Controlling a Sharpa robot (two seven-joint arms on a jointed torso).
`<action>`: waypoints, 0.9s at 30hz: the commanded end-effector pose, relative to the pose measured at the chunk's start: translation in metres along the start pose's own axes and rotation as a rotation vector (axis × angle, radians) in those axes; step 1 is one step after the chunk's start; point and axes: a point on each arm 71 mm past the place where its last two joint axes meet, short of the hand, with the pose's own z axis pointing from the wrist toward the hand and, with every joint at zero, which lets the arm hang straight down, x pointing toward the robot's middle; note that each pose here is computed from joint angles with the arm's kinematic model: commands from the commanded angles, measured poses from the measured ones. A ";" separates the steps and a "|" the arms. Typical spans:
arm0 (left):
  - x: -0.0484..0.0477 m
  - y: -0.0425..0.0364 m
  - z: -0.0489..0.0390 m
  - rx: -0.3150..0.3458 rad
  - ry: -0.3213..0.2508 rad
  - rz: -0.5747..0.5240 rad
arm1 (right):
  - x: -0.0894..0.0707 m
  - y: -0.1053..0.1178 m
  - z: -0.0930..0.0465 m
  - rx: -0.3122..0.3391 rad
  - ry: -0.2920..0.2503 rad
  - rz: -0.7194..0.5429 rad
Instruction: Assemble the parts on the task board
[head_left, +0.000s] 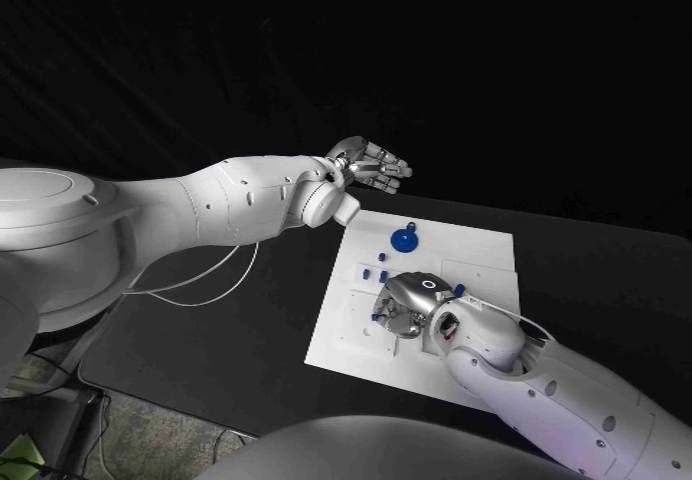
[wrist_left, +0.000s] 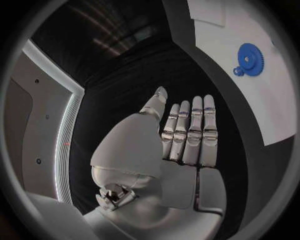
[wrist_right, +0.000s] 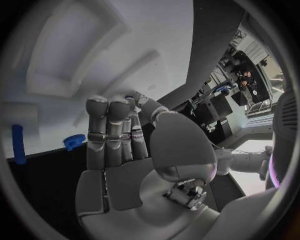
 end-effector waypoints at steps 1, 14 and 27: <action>0.0022 -0.0015 0.0003 0.006 0.015 0.001 | 0.014 -0.001 -0.002 0.012 0.076 -0.073; 0.0024 -0.0012 0.0002 0.001 0.016 0.003 | 0.018 0.000 -0.002 0.013 0.056 -0.121; 0.0014 -0.0004 -0.0006 -0.005 0.017 0.005 | 0.019 -0.002 -0.003 0.038 0.046 -0.159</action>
